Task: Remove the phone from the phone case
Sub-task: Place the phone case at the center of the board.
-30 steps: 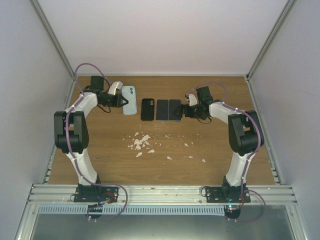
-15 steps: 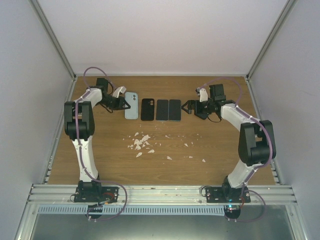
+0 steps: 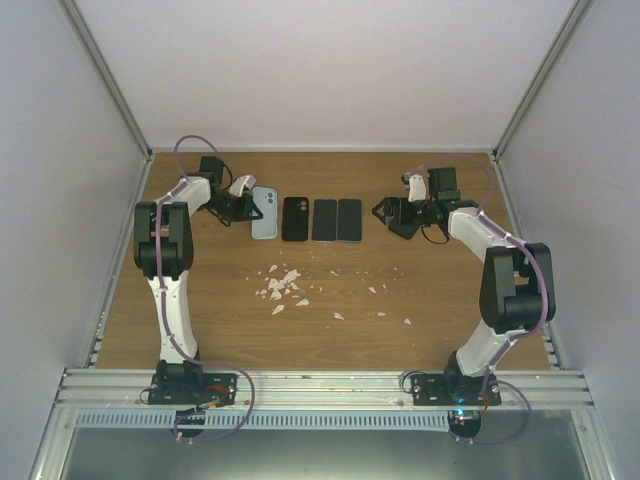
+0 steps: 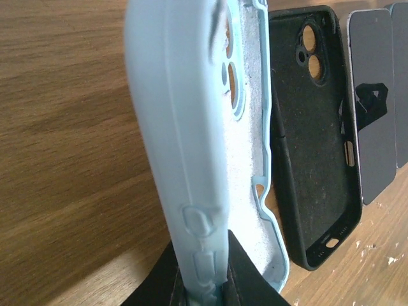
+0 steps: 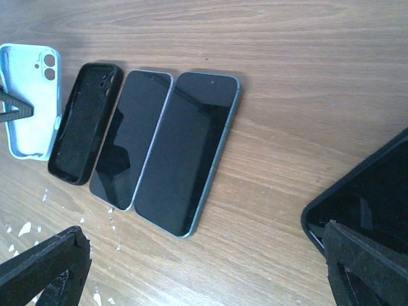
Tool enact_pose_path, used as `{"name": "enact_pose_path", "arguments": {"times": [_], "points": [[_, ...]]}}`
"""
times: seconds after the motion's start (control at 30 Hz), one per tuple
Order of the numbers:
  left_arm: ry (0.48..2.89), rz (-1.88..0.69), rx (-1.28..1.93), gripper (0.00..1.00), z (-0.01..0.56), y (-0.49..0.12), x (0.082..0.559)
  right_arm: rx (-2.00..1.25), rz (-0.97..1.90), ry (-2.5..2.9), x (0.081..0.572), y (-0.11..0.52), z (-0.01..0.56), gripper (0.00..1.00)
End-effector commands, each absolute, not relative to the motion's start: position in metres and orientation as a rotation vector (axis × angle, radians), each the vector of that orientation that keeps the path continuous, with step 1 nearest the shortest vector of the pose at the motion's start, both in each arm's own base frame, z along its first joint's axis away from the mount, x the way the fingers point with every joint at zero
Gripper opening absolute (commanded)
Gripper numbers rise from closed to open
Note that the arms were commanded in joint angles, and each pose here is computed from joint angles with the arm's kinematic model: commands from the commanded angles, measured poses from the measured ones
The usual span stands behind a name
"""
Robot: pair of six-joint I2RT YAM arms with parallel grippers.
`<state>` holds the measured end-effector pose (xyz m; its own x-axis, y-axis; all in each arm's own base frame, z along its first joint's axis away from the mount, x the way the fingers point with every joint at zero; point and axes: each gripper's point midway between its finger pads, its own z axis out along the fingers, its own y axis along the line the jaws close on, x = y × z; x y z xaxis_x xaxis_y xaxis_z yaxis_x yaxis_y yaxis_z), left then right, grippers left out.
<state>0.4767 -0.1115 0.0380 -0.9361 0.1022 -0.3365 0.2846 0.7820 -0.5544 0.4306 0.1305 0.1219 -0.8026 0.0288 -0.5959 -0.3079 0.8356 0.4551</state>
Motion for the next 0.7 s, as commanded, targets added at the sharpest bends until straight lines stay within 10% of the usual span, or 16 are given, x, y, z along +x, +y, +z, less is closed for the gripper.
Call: {"name": "enact_pose_path", "arguments": {"times": [0.0, 0.17, 0.67], "points": [[2.789, -0.835, 0.355, 0.01, 0.002, -0.129, 0.463, -0.185, 0.662, 2.393, 0.435, 0.117, 0.127, 1.0], [2.823, -0.775, 0.372, 0.07, -0.007, -0.129, 0.46, -0.154, 0.576, 2.408, 0.438, 0.104, 0.125, 1.0], [2.793, -0.651, 0.314, 0.65, 0.019, -0.118, 0.467, 0.205, 0.21, 2.462, 0.448, 0.033, 0.113, 1.0]]}}
